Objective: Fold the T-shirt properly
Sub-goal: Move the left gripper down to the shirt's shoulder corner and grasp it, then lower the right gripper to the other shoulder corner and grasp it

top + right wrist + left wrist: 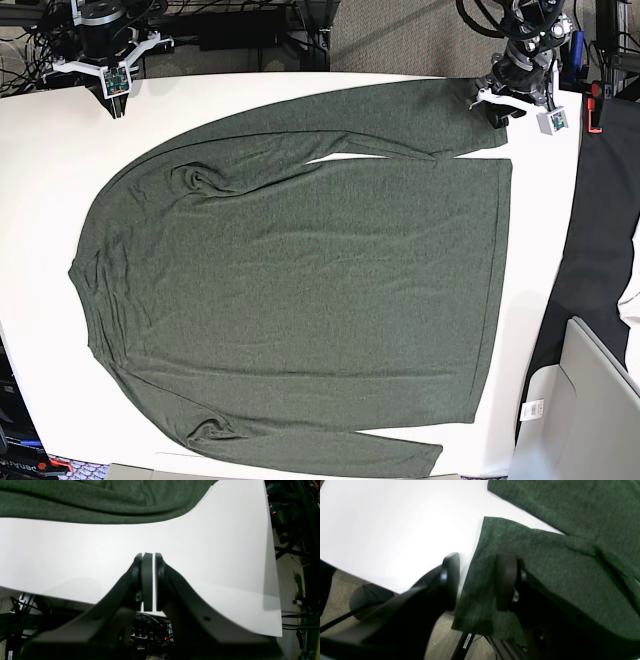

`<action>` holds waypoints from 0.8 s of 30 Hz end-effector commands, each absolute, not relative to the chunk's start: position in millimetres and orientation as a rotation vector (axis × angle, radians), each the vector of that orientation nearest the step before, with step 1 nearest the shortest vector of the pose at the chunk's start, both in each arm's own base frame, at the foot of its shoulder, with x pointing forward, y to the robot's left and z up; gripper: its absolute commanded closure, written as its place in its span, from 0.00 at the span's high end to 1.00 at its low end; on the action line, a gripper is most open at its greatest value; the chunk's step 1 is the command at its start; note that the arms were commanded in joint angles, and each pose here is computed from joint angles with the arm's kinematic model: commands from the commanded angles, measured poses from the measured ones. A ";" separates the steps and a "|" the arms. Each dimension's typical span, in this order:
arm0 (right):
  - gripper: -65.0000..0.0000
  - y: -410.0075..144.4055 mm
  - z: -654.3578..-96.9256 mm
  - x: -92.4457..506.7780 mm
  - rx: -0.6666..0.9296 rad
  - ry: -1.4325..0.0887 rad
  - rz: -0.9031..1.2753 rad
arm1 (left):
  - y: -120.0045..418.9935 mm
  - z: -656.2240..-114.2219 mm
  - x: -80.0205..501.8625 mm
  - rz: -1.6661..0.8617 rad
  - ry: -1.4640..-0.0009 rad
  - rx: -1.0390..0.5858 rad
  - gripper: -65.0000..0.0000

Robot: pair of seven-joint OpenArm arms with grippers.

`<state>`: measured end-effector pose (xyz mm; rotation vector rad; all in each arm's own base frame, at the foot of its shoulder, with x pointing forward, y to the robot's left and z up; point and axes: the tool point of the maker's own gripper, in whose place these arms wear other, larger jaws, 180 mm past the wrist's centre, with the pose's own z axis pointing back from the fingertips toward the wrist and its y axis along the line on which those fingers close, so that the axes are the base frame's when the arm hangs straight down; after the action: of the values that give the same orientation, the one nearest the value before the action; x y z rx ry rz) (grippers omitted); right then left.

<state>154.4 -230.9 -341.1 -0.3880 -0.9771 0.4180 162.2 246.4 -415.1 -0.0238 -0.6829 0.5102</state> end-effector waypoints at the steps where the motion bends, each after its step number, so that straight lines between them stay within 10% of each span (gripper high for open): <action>1: 0.01 -230.7 -329.9 159.3 -0.401 -1.018 0.429 | 240.9 -422.4 152.1 0.520 -0.628 -0.040 0.36; 24: 0.01 -227.7 -324.6 171.1 -0.409 -1.060 0.370 | 215.2 -412.5 159.7 0.434 -0.624 -0.216 0.00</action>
<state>166.2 -228.0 -337.1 -0.3932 -1.0144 0.3569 164.8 211.2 -413.0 -0.2347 -0.6433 0.4516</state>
